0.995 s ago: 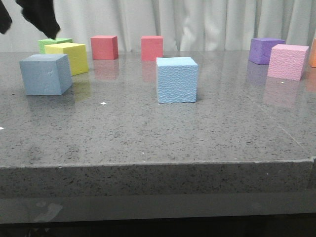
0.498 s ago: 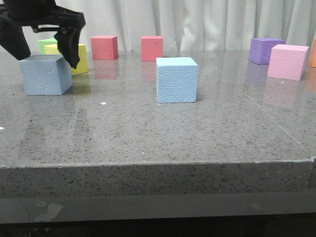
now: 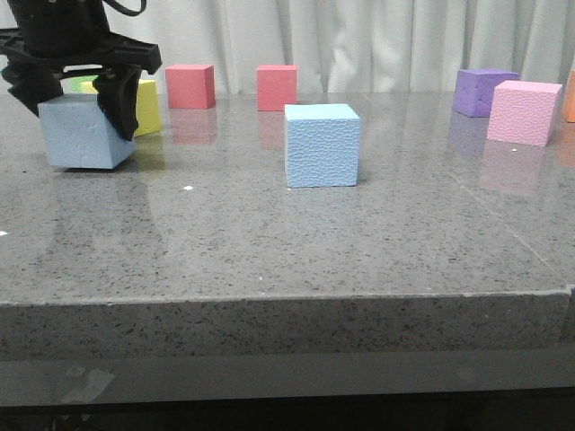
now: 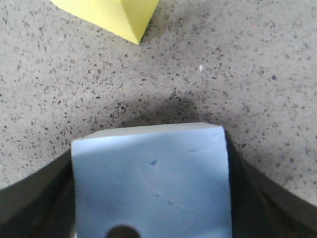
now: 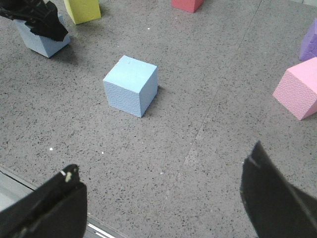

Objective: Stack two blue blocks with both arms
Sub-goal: 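Lower the left gripper and grasp the light blue cube, then lift the cube with the left gripper and carry it above the center cube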

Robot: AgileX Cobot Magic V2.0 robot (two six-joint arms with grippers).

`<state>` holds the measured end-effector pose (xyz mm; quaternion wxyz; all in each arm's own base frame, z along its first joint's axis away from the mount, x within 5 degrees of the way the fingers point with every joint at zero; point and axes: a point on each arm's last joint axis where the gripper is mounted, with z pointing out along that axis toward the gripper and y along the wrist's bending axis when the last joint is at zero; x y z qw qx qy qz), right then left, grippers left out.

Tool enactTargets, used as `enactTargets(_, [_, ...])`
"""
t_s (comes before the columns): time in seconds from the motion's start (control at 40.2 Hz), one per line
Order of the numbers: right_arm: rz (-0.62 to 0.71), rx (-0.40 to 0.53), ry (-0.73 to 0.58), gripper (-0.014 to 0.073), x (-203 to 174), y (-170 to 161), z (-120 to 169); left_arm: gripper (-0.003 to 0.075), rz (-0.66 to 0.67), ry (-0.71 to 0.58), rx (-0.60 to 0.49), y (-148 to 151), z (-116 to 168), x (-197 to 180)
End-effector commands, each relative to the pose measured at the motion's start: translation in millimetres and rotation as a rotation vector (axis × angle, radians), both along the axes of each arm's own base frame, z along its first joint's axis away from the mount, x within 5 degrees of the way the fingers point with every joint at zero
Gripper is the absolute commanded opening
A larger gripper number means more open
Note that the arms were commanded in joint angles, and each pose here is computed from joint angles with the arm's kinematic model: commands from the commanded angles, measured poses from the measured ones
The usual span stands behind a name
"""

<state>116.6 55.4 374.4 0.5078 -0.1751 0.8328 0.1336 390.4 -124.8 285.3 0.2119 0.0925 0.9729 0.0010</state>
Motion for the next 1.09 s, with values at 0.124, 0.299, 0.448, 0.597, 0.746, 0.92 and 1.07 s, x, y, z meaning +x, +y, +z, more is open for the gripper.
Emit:
enactTargets(0.124, [-0.008,0.025,-0.094,0.0636,1,-1,14,0.0424,-0.394,-0.118,-0.083,-31,80,-24])
enactTargets(0.299, [-0.008,0.025,-0.094,0.0636,1,-1,14,0.0424,-0.788,-0.229,-0.042,-71,113,-47])
enactTargets(0.448, [-0.008,0.025,-0.094,0.0636,1,-1,14,0.0424,-1.023,-0.34,0.028,-105,126,-66])
enactTargets(0.597, [-0.008,0.025,-0.094,0.0636,1,-1,14,0.0424,-1.186,-0.431,0.073,-132,128,-81])
enactTargets(0.746, [-0.008,0.025,-0.094,0.0636,1,-1,14,0.0424,-1.258,-0.5,0.097,-151,125,-85])
enactTargets(0.92, [-0.008,0.025,-0.094,0.0636,1,-1,14,0.0424,-1.275,-0.462,0.117,-158,111,-79])
enactTargets(1.07, [-0.008,0.025,-0.094,0.0636,1,-1,14,0.0424,-1.28,-0.432,0.162,-159,101,-73])
